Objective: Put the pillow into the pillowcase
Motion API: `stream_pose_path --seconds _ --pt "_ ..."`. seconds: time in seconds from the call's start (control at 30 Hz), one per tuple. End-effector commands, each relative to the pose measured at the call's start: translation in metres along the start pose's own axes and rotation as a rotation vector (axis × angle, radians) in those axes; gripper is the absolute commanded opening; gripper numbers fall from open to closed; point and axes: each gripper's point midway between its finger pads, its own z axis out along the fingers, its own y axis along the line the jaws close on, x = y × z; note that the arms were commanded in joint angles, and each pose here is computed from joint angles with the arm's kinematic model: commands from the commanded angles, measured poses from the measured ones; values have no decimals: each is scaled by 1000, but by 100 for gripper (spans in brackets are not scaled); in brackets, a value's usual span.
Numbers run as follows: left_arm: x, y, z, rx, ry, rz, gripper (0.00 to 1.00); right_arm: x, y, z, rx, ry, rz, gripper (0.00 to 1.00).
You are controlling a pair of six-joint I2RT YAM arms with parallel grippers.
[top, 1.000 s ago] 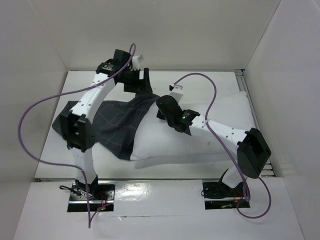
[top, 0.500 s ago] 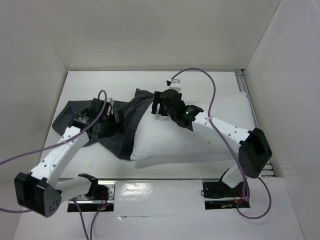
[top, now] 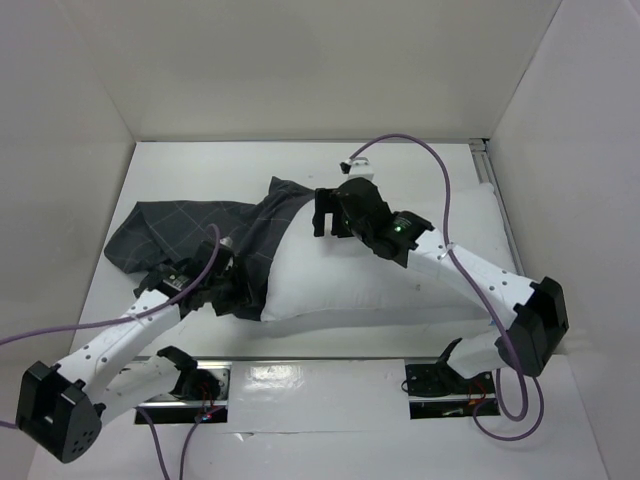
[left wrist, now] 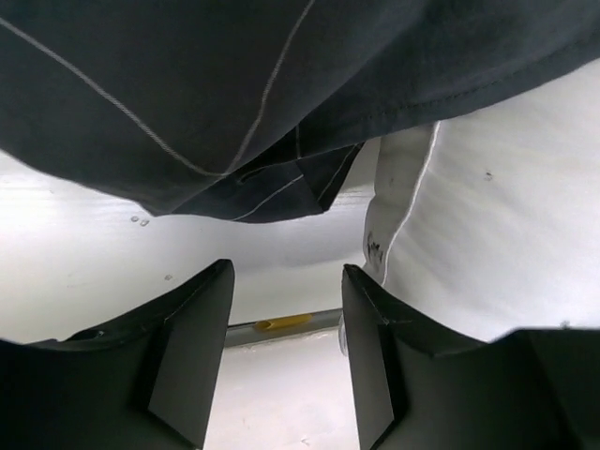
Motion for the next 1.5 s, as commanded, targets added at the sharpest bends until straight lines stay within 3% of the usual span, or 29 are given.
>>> stream_pose_path --seconds 0.0,0.27,0.6,0.9,1.0,1.27,1.33,1.47 --pt "-10 -9 11 -3 -54 -25 62 -19 2 -25 -25 -45 -7 95" --pt "-25 11 29 -149 -146 -102 65 -20 -1 -27 -7 -39 -11 96" --pt "-24 16 56 -211 -106 -87 61 -13 25 -36 -135 51 -148 96" --pt "-30 9 49 -191 -123 -89 24 30 74 -53 -247 173 -362 98" --pt "-26 13 44 -201 -115 -97 24 42 77 -52 -243 194 -372 98" --pt "-4 -6 27 -84 -69 -162 64 40 68 -51 -201 157 -334 99" --pt "1 -7 27 -84 -70 -165 62 40 68 -51 -201 157 -334 99" --pt "-1 -4 30 -105 -82 -194 47 38 70 -50 -204 151 -320 100"
